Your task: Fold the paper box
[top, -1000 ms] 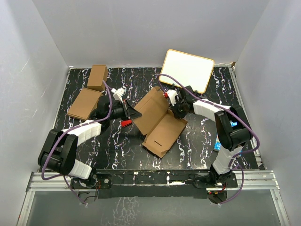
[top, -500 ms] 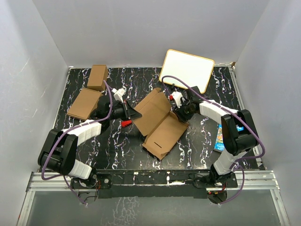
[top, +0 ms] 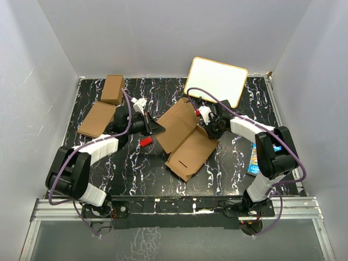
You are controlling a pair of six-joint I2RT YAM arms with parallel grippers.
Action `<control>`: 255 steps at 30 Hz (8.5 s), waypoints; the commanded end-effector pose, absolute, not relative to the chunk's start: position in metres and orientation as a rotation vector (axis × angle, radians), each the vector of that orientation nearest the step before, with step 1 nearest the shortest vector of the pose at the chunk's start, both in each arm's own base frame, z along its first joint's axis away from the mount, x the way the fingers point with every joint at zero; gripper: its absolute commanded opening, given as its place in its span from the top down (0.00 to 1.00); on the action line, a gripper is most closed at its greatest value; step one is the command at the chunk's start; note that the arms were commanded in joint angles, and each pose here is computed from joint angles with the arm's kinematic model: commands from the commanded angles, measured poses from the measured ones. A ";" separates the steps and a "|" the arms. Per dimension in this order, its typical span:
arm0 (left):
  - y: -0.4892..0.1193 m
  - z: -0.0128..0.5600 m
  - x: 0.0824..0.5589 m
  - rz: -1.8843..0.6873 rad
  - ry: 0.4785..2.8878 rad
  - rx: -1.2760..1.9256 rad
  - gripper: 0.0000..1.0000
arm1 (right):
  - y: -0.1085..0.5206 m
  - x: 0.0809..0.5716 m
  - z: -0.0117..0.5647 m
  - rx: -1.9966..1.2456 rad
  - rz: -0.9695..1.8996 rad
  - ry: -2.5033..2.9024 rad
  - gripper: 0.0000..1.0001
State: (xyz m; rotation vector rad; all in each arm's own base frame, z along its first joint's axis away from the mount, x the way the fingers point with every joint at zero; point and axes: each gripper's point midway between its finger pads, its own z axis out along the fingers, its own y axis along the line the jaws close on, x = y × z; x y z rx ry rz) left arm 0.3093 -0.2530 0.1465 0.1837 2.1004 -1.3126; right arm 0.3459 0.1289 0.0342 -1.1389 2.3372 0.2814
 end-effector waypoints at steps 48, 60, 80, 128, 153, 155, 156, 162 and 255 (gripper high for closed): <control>-0.279 0.237 0.307 -1.140 1.496 1.282 1.00 | 0.124 0.329 0.238 -1.165 0.840 1.405 0.01; -0.294 0.232 0.297 -1.148 1.509 1.350 1.00 | 0.151 0.327 0.222 -1.271 0.881 1.434 0.03; -0.301 0.227 0.297 -1.088 1.533 1.418 1.00 | 0.177 0.310 0.218 -1.402 0.969 1.407 0.92; -0.259 0.109 0.289 -1.111 2.179 0.308 1.00 | 0.168 0.290 0.212 -1.391 0.971 1.333 0.92; -0.260 0.130 0.261 -1.014 1.832 0.785 0.68 | 0.172 0.279 0.222 -1.387 1.029 1.272 0.92; -0.252 0.137 0.259 -0.934 1.754 0.827 0.62 | 0.172 0.277 0.224 -1.388 1.031 1.266 0.92; -0.248 0.141 0.258 -0.888 1.711 0.850 0.59 | 0.172 0.277 0.225 -1.389 1.031 1.262 0.92; -0.232 0.169 0.243 -0.676 1.416 1.048 0.47 | 0.173 0.273 0.236 -1.392 1.028 1.232 0.92; -0.201 0.178 0.267 -0.741 1.672 0.513 0.32 | 0.155 0.286 0.212 -1.342 1.029 1.350 0.92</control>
